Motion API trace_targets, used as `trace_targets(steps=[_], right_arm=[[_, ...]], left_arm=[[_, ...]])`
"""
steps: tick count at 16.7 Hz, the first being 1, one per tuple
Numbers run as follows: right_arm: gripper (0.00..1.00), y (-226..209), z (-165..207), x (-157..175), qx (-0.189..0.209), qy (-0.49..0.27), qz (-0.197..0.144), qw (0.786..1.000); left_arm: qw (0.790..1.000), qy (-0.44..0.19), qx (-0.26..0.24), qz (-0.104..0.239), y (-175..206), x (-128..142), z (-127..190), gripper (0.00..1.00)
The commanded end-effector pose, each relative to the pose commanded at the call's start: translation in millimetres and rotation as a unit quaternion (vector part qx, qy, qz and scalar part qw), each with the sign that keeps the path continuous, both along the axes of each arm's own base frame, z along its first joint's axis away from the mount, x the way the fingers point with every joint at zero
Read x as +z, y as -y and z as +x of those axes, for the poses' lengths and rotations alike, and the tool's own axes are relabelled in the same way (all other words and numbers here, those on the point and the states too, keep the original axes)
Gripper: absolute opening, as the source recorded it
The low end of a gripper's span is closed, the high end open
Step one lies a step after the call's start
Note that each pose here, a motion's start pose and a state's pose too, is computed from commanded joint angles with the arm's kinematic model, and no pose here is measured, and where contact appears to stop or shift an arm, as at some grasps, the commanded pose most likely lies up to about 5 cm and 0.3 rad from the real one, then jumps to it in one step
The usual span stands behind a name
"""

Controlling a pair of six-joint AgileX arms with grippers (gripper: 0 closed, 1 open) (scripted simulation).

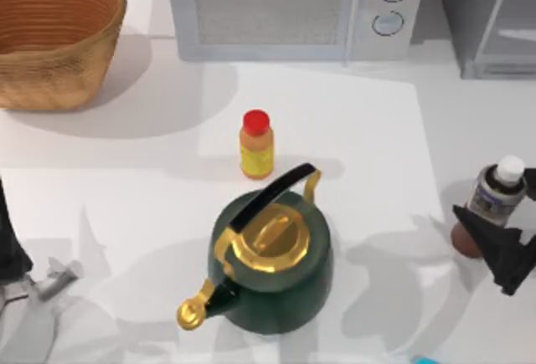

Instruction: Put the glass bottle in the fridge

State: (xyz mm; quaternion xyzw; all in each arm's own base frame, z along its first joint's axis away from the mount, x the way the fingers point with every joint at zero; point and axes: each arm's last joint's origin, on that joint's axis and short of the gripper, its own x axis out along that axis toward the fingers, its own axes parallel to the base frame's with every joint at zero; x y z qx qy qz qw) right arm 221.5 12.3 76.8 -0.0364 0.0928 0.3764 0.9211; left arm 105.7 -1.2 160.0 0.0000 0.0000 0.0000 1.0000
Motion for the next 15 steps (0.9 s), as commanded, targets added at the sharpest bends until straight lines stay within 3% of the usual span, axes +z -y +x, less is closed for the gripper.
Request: trace_targets(steps=[8,15], right_arm=[[0.03,0.0,0.0,0.0,0.000,0.000,0.000,1.000],[0.01,0.0,0.0,0.0,0.000,0.000,0.000,1.000]], left_arm=[[1.000,0.000,0.000,0.000,0.0,0.0,0.0,1.00],[1.000,0.000,0.000,0.000,0.0,0.0,0.0,1.00]])
